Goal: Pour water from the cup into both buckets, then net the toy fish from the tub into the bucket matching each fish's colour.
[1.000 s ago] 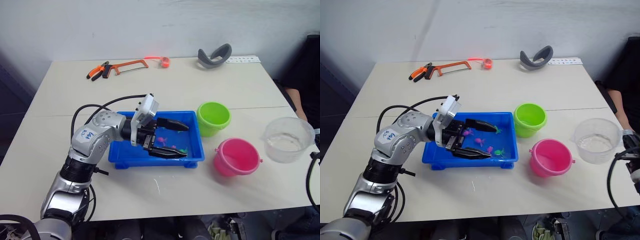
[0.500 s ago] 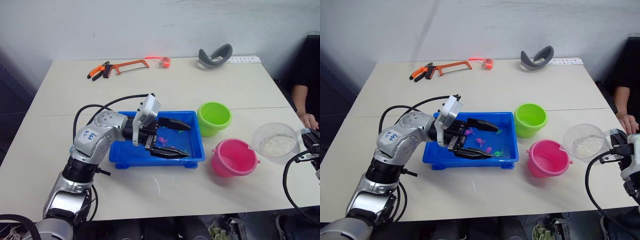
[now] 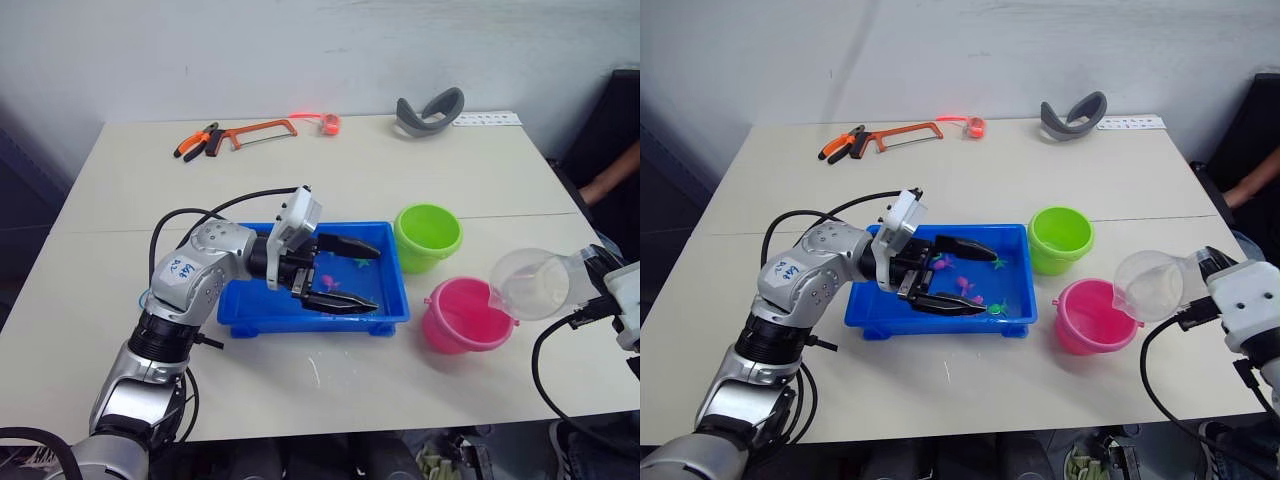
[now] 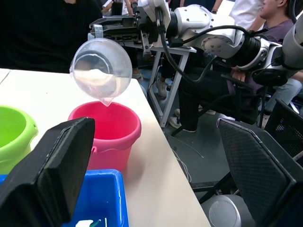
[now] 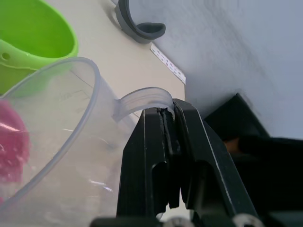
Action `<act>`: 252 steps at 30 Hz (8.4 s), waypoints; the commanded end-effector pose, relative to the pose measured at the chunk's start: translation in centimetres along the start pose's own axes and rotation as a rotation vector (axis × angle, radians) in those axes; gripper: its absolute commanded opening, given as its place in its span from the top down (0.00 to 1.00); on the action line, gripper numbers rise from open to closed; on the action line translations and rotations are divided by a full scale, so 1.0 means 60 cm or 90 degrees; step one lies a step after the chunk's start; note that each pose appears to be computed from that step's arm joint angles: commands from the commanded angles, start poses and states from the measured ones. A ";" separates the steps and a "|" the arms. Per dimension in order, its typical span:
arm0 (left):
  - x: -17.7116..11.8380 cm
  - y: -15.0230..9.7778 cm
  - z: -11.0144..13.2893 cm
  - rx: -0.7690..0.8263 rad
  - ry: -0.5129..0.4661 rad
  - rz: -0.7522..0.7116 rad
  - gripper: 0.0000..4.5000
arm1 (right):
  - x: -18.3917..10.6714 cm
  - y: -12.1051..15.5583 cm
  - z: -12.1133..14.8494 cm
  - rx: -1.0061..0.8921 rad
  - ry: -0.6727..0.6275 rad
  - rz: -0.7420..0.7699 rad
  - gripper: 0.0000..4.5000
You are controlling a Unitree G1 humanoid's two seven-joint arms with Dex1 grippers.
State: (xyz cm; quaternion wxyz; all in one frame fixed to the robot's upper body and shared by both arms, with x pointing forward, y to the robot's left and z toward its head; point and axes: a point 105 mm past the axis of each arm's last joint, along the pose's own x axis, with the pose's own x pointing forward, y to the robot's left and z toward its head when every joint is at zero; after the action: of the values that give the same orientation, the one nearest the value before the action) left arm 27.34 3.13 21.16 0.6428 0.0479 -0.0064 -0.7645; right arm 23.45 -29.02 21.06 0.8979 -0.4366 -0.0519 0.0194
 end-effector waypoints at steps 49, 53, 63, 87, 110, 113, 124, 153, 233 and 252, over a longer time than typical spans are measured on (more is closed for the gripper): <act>-0.023 0.065 0.006 0.028 0.015 0.117 0.00 | 0.122 -0.085 -0.014 0.371 0.028 -0.192 0.99; -0.030 0.093 0.010 0.026 0.009 0.163 0.00 | 0.168 -0.086 0.004 0.330 0.027 -0.229 0.99; -0.038 0.106 0.012 0.036 0.015 0.192 0.00 | 0.222 -0.043 0.056 0.155 -0.018 -0.157 0.99; -0.040 0.125 0.006 0.048 0.016 0.225 0.00 | 0.227 0.021 0.159 -0.424 -0.207 -0.076 0.99; -0.014 0.098 0.016 0.043 -0.018 0.147 0.00 | 0.186 -0.050 0.050 0.406 -0.088 -0.207 0.99; -0.005 0.083 0.029 0.039 -0.035 0.115 0.00 | 0.154 -0.062 0.021 0.506 -0.069 -0.244 0.99; 0.023 0.044 0.058 0.024 -0.067 0.039 0.00 | -0.003 -0.074 -0.102 0.778 0.003 -0.367 0.99; 0.036 0.030 0.053 0.010 -0.029 -0.005 0.00 | -0.108 0.001 -0.261 0.685 0.210 -0.450 0.01; -0.492 0.086 -0.237 -0.323 0.527 0.768 0.99 | 0.031 0.152 0.290 0.354 -0.282 0.663 0.00; -0.306 0.034 0.059 0.061 0.287 0.261 0.99 | 0.039 0.104 0.294 0.321 -0.270 0.716 0.00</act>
State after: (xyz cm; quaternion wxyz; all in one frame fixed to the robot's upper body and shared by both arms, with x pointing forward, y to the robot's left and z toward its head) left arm 34.47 22.71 24.80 0.8119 0.2362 0.1140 -0.5215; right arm 24.14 -11.17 26.21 0.8033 -0.1529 0.0256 0.5751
